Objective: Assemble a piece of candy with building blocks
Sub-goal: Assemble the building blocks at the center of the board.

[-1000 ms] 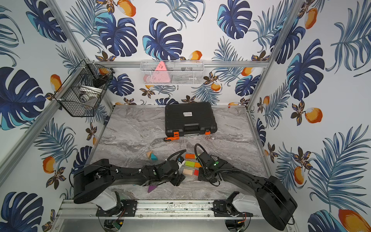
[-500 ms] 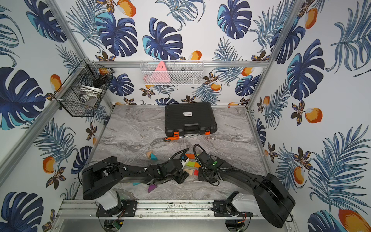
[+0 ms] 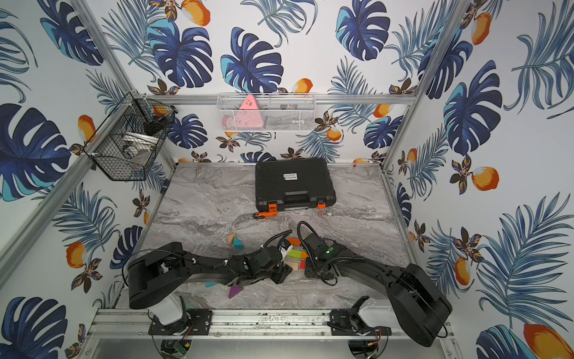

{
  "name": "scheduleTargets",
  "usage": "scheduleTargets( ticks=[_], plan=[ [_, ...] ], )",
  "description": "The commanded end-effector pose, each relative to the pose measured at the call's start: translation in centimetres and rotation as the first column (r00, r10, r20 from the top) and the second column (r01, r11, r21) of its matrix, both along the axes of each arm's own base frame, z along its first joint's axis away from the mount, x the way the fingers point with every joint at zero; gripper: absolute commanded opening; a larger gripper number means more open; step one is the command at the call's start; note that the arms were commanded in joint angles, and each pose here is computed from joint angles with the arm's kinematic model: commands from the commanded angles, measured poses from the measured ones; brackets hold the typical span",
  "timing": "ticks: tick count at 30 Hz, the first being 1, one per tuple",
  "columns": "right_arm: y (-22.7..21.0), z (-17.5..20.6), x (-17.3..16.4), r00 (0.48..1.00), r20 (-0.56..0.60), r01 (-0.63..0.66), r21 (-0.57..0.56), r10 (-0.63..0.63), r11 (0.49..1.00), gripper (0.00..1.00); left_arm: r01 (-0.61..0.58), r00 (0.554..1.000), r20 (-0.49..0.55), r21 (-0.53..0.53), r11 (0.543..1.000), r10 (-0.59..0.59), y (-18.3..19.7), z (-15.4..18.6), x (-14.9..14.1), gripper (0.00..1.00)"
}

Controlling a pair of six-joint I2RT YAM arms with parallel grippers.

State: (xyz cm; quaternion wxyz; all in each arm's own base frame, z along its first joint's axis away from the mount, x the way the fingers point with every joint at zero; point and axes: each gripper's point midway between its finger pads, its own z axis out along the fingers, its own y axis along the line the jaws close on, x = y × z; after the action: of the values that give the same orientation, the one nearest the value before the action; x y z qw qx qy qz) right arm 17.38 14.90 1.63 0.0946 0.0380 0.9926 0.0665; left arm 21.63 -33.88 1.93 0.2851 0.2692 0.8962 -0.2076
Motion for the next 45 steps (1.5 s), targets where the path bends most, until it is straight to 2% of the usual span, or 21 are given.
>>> scheduleTargets(
  ticks=[1, 14, 25, 39, 45],
  plan=[
    [0.3, 0.1, 0.4, 1.0, 0.016, -0.008, 0.007, 0.008, 1.0, 0.43, 0.032, 0.99, -0.138, 0.16, 0.987, -0.01, 3.7, -3.3, -3.0, 0.6],
    [0.3, 0.0, 0.5, 1.0, 0.021, -0.008, 0.01, 0.008, 1.0, 0.43, 0.007, 0.993, -0.118, 0.266, 0.964, 0.026, 4.5, -4.5, -2.9, 0.55],
    [0.3, 0.1, 0.5, 1.0, 0.029, -0.011, 0.015, 0.011, 1.0, 0.43, -0.004, 0.994, -0.102, 0.286, 0.958, 0.035, 4.5, -5.5, -3.0, 0.55],
    [0.4, 0.1, 0.6, 0.999, 0.037, -0.015, 0.022, 0.015, 1.0, 0.43, -0.017, 0.996, -0.08, 0.323, 0.946, 0.045, 5.6, -4.6, -2.9, 0.55],
    [0.4, 0.1, 0.6, 0.999, 0.039, -0.014, 0.021, 0.013, 1.0, 0.43, -0.032, 0.995, -0.082, 0.327, 0.944, 0.062, 5.2, -5.2, -2.5, 0.49]
  ],
)
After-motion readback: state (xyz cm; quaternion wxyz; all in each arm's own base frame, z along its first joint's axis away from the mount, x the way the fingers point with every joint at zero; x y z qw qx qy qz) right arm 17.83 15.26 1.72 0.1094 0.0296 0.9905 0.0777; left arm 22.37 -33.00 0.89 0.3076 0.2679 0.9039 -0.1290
